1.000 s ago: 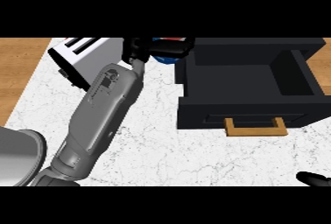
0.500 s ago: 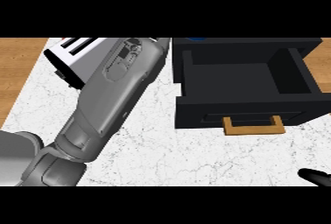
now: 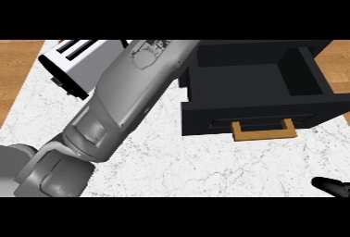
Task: Pick up the can, place it into the drawer and close the drawer
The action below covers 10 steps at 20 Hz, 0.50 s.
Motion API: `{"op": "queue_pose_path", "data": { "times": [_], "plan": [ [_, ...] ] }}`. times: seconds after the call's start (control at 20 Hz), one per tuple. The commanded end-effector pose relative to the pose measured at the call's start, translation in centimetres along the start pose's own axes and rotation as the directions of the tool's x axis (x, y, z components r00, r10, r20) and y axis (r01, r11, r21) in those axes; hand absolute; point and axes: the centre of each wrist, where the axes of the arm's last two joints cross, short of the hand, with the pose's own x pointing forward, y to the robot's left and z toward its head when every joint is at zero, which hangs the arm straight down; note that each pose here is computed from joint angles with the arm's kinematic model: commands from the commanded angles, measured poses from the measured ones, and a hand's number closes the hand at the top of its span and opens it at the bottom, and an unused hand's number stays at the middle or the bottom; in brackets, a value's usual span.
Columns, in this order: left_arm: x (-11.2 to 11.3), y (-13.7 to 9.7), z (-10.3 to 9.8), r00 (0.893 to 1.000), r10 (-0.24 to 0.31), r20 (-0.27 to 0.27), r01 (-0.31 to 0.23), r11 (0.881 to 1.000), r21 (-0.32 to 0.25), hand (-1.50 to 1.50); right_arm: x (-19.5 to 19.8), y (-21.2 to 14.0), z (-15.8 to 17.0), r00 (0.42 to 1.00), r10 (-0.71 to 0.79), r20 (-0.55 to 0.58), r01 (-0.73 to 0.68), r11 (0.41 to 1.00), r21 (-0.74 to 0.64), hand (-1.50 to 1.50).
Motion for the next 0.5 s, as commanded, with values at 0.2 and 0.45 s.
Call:
{"op": "queue_pose_path", "data": {
  "times": [0.2,0.45],
  "plan": [
    [0.4,-0.9,-0.6,0.999,-0.054,0.009,0.053,0.998,0.038,1.50,1.1,0.0,-1.1,1.000,0.020,0.007,-0.020,0.999,0.044,-1.50],
    [0.4,-1.2,-0.8,0.997,-0.076,-0.007,0.076,0.987,0.143,-1.50,1.6,1.0,-1.7,1.000,0.008,0.010,-0.008,0.999,0.031,-1.50]
  ]
}}
